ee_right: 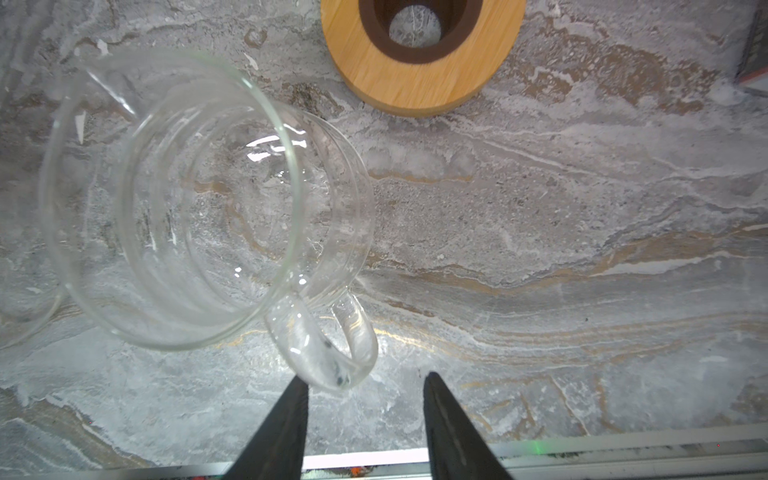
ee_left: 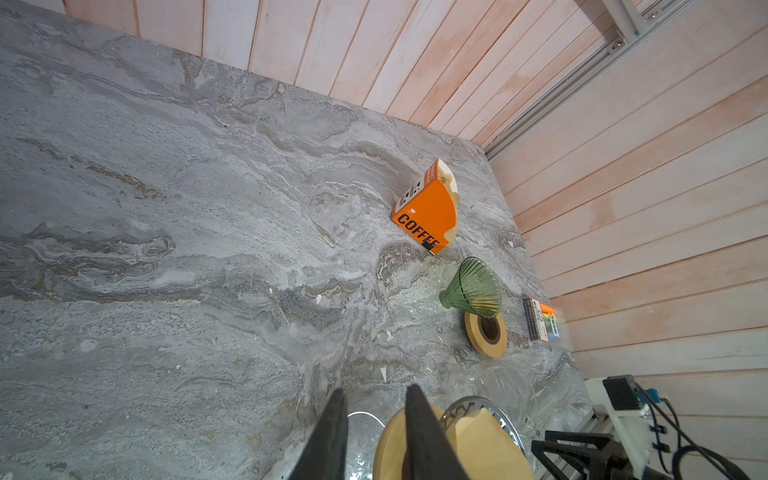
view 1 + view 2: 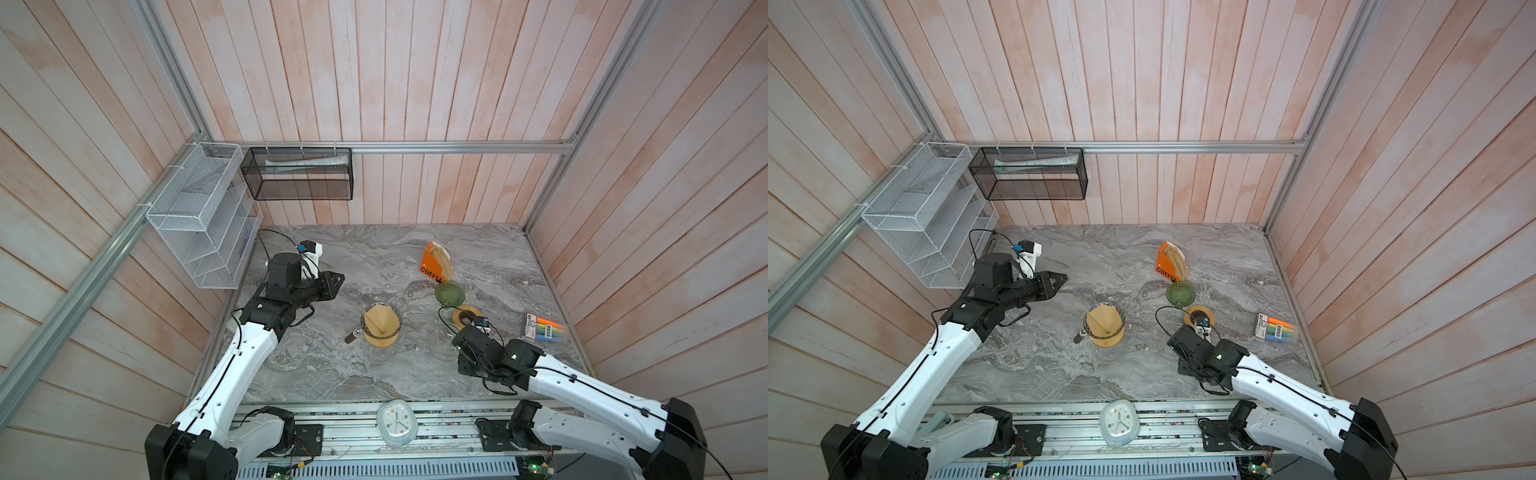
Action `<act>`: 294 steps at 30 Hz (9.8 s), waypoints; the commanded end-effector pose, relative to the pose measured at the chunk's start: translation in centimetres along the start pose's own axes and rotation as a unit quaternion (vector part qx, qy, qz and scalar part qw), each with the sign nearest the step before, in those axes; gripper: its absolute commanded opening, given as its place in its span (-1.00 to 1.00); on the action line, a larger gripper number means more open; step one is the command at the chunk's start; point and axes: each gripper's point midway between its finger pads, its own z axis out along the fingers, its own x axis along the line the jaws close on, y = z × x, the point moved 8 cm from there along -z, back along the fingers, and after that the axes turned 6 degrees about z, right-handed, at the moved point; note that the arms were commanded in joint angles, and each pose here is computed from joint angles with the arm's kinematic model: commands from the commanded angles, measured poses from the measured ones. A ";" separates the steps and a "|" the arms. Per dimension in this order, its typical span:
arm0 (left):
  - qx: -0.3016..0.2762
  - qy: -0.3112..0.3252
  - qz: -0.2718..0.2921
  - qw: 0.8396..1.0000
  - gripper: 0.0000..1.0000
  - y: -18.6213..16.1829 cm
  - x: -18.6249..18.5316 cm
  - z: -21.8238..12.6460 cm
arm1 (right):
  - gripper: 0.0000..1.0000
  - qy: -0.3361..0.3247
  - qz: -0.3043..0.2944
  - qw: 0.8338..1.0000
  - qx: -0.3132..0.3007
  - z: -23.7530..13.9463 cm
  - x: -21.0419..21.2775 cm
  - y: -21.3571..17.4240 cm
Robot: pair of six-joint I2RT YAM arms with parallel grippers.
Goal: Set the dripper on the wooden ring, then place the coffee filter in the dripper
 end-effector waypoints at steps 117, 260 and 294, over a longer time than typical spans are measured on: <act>-0.007 -0.048 0.024 0.999 -0.45 4.8 -1.0 2.4 | -0.43 0.030 0.124 0.992 -0.014 4.6 -4.9 12.0; 0.090 -0.179 0.093 0.975 -0.42 9.6 -8.1 12.6 | -0.12 0.156 0.093 0.981 -0.060 1.8 -0.1 18.1; 0.169 -0.190 0.081 0.964 -0.42 4.4 -9.5 16.2 | -0.62 0.128 0.064 0.990 0.015 10.7 1.2 20.5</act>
